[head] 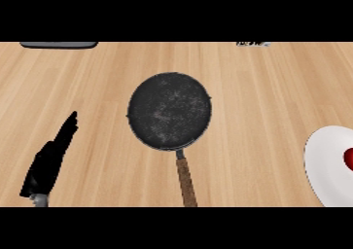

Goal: Pick the tomato from the plate and place it in the pan

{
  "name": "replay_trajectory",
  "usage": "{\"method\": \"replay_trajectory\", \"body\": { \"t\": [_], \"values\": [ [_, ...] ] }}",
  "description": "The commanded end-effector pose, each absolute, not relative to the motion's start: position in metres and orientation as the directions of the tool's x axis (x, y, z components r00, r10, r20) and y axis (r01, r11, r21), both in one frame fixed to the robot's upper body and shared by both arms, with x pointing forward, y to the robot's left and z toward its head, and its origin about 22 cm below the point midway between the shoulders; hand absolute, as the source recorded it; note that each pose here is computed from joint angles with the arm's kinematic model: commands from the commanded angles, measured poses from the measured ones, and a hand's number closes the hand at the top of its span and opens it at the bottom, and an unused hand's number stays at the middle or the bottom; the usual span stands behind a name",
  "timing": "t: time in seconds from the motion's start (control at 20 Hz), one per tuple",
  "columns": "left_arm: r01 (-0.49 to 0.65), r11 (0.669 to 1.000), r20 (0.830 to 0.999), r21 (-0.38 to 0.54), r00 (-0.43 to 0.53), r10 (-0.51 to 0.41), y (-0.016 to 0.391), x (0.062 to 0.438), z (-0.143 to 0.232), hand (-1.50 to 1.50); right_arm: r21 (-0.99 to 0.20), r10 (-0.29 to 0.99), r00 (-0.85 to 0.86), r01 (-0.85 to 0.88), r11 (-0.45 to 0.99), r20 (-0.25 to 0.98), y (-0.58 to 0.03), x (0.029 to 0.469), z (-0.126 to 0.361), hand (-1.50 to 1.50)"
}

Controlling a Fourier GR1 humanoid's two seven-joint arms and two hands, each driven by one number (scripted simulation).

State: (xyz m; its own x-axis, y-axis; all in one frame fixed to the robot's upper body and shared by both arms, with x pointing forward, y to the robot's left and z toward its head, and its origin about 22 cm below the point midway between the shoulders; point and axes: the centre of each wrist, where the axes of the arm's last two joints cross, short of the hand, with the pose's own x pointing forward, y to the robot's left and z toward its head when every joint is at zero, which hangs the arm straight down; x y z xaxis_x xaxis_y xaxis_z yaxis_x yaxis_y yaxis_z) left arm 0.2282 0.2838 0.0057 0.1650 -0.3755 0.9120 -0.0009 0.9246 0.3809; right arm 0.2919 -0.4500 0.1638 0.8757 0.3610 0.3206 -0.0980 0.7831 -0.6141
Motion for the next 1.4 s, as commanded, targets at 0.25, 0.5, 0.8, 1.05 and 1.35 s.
{"method": "replay_trajectory", "body": {
  "t": [0.25,0.5,0.8,1.05,1.35],
  "values": [
    [-0.028,0.921,0.908,0.390,0.180,-0.379,0.284,0.222,0.000,0.00,-0.578,0.395,0.897,-0.218,0.786,0.198,-0.427,0.312,0.142,-1.50],
    [-0.004,0.928,0.917,0.372,0.156,-0.366,0.267,0.210,-0.002,0.00,-0.573,0.373,0.921,-0.246,0.782,0.113,-0.441,0.315,0.135,-1.50],
    [-0.013,0.925,0.913,0.380,0.166,-0.372,0.285,0.215,0.013,0.00,-0.560,0.368,0.925,-0.254,0.789,0.098,-0.432,0.322,0.130,-1.50],
    [-0.020,0.921,0.908,0.388,0.180,-0.379,0.282,0.226,0.010,0.00,-0.562,0.377,0.922,-0.269,0.782,0.084,-0.419,0.308,0.083,-1.50],
    [-0.007,0.921,0.906,0.390,0.183,-0.382,0.274,0.224,0.000,0.00,-0.544,0.374,0.924,-0.277,0.792,0.075,-0.421,0.303,0.086,-1.50]
  ]
}}
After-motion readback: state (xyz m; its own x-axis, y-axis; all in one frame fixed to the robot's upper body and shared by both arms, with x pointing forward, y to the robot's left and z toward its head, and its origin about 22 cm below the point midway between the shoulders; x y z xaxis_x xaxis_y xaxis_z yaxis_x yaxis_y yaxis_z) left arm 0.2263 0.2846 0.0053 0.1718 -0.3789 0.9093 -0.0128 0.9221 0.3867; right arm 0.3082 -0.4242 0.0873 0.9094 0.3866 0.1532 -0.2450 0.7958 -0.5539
